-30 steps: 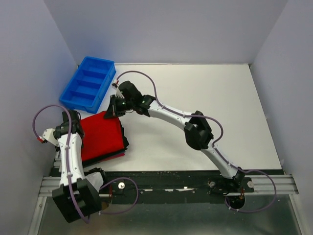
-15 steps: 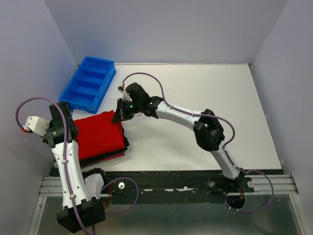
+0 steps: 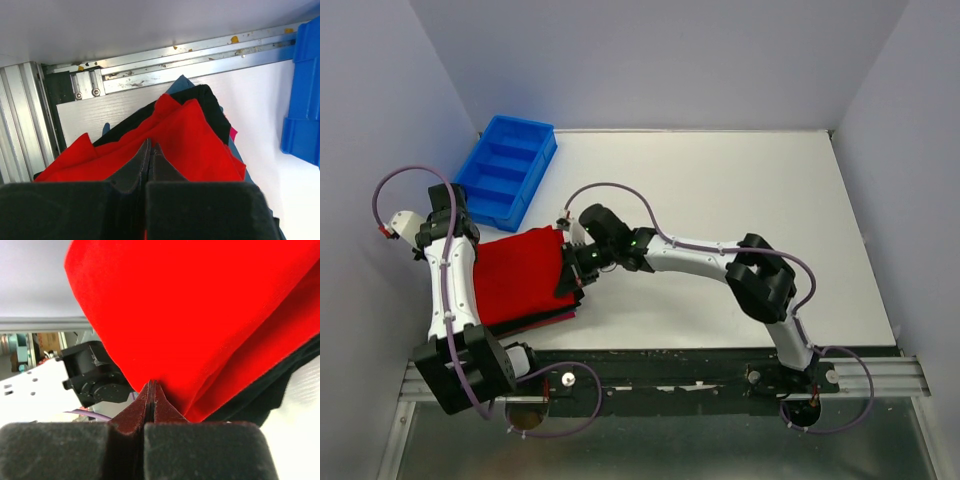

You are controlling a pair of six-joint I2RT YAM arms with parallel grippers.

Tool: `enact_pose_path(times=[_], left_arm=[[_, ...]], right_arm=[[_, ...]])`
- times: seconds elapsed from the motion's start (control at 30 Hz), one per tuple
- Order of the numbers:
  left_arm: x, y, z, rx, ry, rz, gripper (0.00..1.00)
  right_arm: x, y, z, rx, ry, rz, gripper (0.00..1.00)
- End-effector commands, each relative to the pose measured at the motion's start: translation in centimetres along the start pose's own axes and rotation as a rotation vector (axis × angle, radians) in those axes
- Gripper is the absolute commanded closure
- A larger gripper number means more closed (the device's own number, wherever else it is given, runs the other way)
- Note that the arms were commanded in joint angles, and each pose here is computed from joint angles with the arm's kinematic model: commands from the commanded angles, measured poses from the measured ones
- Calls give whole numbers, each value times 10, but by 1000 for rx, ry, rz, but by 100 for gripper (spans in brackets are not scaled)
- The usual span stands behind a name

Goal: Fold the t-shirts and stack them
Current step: Smooth out wrinkles on the folded tshirt

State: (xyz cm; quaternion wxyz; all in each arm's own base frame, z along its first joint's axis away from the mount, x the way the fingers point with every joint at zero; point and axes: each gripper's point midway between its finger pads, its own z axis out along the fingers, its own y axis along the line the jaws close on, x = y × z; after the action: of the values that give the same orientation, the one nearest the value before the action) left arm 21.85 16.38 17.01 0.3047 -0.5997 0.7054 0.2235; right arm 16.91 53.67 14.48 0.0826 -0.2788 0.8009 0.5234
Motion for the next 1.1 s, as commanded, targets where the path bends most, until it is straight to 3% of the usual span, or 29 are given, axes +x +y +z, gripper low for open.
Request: enact_pose_path(times=[0.0, 0.17, 0.4, 0.5, 0.7, 0.77, 0.8, 0.9, 1.0, 1.07], left_arm=[[-9, -7, 14, -41, -23, -22, 100], [-2, 2, 29, -132, -15, -21, 100], [-34, -17, 14, -65, -50, 43, 100], [-47, -45, -14, 136, -58, 104, 100], [-11, -108, -103, 705, 4, 167, 97], [21, -131, -141, 944, 40, 275, 81], [41, -138, -157, 1043, 69, 317, 73], [92, -140, -180, 1169, 111, 380, 47], [133, -141, -195, 1270, 145, 429, 27], [163, -143, -212, 1338, 167, 496, 19]], right_arm=[[27, -28, 14, 58, 71, 36, 99], [40, -44, 2, 142, 80, 24, 99], [44, -56, -65, 306, -48, -67, 99], [46, -66, -105, 392, -122, -81, 99], [40, -79, -194, 533, -335, -95, 95], [37, -86, -225, 588, -415, -86, 79], [37, -89, -241, 616, -456, -78, 63], [38, -105, -288, 743, -592, -43, 3], [45, -119, -316, 842, -646, -54, 0], [50, -127, -330, 916, -658, -32, 0]])
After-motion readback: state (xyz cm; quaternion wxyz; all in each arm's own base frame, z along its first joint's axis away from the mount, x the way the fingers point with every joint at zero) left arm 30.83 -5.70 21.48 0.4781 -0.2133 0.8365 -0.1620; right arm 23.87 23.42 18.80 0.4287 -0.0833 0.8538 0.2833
